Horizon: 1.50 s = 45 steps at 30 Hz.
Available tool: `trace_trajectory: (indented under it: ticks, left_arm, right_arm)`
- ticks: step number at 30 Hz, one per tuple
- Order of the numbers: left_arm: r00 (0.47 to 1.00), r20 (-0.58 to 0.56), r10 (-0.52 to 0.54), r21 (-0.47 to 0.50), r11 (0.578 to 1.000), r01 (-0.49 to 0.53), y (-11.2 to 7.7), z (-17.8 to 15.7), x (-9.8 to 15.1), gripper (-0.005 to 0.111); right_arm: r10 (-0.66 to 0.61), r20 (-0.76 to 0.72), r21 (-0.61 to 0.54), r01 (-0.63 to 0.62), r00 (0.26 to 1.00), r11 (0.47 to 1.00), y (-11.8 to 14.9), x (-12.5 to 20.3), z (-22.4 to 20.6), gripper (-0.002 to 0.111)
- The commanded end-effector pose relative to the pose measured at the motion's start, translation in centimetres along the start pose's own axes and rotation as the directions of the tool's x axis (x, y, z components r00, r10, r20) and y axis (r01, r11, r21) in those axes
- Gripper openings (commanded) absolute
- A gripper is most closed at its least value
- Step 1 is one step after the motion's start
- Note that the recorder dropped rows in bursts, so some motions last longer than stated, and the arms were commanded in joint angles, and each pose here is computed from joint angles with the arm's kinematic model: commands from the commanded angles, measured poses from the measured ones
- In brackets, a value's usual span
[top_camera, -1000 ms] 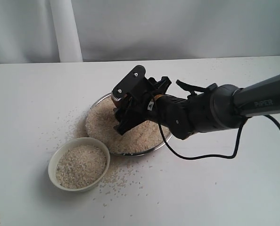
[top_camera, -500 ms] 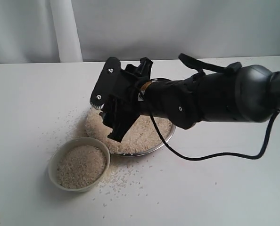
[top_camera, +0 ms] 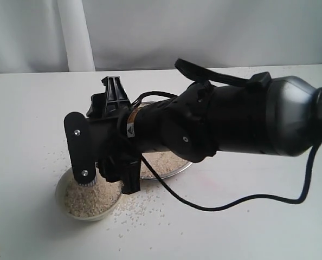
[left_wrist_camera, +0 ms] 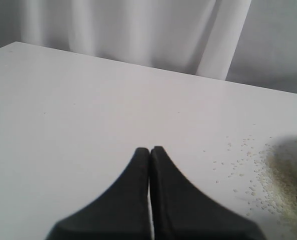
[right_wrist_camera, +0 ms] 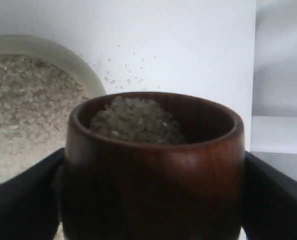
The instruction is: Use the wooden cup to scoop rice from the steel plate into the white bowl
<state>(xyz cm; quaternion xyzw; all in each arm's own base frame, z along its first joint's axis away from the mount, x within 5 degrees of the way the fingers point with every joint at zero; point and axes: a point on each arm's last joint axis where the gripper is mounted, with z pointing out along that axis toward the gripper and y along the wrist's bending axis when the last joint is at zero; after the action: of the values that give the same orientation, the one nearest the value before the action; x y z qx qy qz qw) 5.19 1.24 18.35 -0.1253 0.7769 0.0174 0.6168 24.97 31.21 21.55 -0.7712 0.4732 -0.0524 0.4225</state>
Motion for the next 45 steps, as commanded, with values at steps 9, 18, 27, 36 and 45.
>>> trace_trajectory:
  ticks: [9,18,27,36,45]
  left_arm:
    - [1.0,-0.003,-0.005,0.003,1.0,0.005,0.0,0.1,0.0,0.0]
    - [1.0,-0.003,-0.005,0.003,1.0,0.005,0.0,0.1,0.0,0.0]
    - [1.0,-0.003,-0.005,0.003,1.0,0.005,0.0,0.1,0.0,0.0]
    - [1.0,-0.003,-0.005,0.003,1.0,0.005,0.0,0.1,0.0,0.0]
    - [1.0,-0.003,-0.005,0.003,1.0,0.005,0.0,0.1,0.0,0.0]
  right_arm:
    - [-0.242,-0.005,-0.023,0.242,0.97,0.97,0.0,-0.9,2.5,0.0]
    - [-0.434,-0.046,-0.085,0.429,0.9,0.899,0.4,-0.6,2.7,0.0]
    - [-0.522,-0.06,-0.085,0.516,0.851,0.852,0.2,-0.4,2.7,0.0]
    - [-0.595,-0.074,-0.086,0.589,0.8,0.803,0.0,-0.3,2.7,0.0]
    - [-0.628,-0.079,-0.082,0.623,0.774,0.778,-0.1,-0.3,2.7,0.0]
